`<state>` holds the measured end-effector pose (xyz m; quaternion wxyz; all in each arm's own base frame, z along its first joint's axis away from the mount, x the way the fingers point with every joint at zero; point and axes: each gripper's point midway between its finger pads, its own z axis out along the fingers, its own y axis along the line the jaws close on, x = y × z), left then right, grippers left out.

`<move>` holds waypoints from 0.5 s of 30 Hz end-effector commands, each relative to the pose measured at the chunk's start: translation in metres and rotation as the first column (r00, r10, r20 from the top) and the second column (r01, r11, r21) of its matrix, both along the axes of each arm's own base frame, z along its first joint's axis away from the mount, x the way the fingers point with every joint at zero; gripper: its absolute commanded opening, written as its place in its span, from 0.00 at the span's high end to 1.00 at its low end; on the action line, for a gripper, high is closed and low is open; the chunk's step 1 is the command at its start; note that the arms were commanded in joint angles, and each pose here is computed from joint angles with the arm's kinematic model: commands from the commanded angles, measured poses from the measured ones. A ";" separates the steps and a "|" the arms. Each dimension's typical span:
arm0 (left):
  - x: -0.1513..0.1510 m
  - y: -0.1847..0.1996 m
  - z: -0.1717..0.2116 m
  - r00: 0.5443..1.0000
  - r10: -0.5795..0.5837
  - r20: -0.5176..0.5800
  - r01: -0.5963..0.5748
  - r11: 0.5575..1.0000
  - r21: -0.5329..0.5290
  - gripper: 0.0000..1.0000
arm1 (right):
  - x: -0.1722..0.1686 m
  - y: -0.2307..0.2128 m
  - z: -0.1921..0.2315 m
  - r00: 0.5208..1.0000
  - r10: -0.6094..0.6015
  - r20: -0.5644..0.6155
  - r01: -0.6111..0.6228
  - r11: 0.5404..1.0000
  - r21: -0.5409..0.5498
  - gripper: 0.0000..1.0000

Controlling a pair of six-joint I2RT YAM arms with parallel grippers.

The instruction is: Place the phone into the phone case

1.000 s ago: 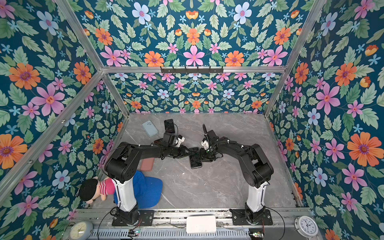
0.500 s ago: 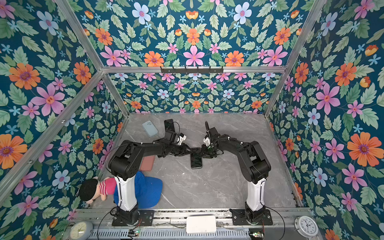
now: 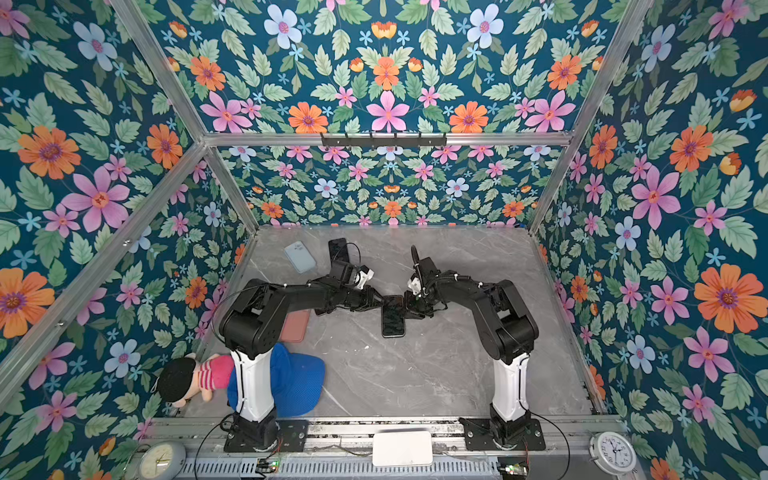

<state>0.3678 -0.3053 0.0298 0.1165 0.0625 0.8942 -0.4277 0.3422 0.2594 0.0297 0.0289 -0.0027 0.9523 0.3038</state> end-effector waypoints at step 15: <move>-0.011 0.020 -0.015 0.998 0.036 -0.045 -0.031 0.993 0.111 0.62 | -0.001 -0.004 0.012 1.000 -0.018 0.015 0.018 1.000 -0.015 0.81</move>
